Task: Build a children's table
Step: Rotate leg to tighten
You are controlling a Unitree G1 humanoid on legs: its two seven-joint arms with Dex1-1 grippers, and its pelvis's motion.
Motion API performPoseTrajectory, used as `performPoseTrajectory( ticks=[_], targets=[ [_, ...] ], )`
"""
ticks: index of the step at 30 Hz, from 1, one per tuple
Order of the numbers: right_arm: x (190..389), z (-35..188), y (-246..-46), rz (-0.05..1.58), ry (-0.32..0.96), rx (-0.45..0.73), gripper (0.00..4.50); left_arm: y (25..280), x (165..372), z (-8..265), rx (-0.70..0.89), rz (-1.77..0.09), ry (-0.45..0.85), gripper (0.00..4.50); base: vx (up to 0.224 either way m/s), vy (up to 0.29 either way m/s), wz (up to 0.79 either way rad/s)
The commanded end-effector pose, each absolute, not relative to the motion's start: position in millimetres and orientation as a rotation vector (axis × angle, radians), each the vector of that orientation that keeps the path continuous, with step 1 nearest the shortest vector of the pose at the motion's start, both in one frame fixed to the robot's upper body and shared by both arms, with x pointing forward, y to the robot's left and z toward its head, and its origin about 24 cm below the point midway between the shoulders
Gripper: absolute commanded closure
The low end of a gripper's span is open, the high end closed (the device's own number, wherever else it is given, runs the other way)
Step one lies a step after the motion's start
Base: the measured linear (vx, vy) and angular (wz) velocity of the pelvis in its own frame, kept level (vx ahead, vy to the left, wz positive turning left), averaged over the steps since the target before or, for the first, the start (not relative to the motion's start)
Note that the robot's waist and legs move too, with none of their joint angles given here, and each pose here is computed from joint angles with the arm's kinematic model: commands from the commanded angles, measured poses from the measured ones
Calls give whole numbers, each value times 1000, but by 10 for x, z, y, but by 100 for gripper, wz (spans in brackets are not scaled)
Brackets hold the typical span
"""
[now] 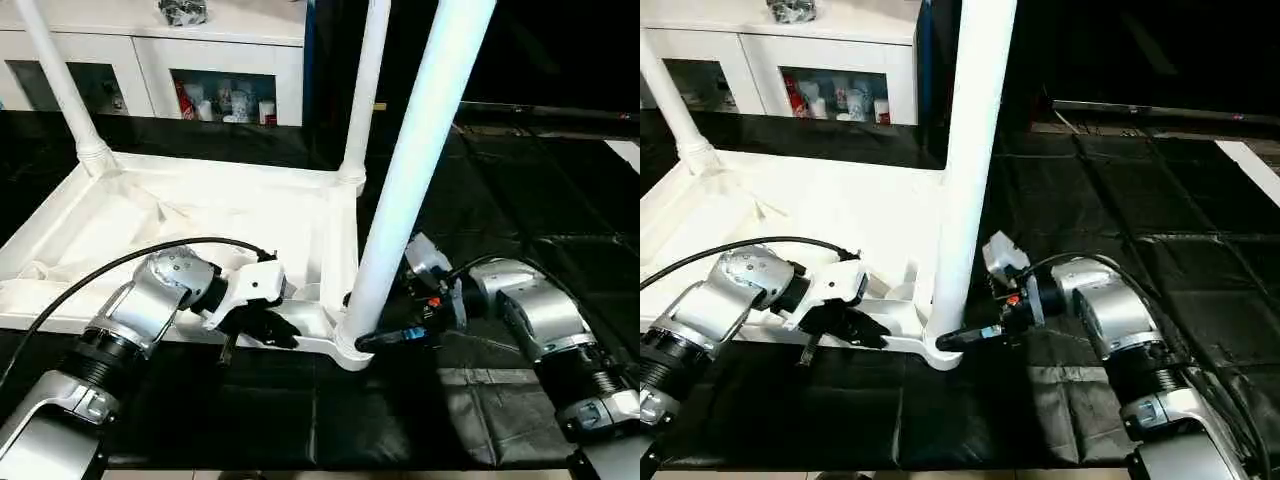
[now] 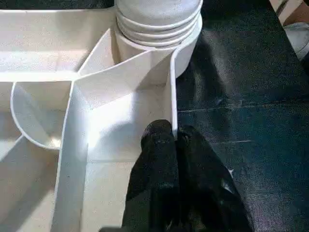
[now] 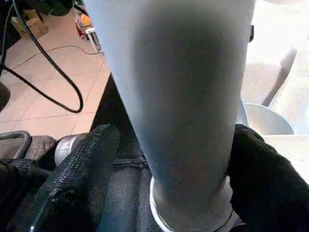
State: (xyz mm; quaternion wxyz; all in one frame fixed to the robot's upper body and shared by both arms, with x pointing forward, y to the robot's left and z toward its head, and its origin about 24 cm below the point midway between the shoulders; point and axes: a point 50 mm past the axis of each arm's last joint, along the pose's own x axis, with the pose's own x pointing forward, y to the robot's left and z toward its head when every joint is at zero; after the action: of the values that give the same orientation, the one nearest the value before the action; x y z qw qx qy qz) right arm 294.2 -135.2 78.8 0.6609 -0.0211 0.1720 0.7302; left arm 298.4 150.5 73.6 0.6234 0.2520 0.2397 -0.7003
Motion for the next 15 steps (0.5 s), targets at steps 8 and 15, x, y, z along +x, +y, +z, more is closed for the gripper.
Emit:
performPoseTrajectory(
  ticks=[8,15],
  targets=[
    [2970,777,-1310,1651,374,-43,204,1422,3027,851,622,-1639,482,450,0,0,0],
    [2942,768,-1285,1639,355,7,243,1387,3077,854,528,-1553,464,450,0,0,0]
  ],
)
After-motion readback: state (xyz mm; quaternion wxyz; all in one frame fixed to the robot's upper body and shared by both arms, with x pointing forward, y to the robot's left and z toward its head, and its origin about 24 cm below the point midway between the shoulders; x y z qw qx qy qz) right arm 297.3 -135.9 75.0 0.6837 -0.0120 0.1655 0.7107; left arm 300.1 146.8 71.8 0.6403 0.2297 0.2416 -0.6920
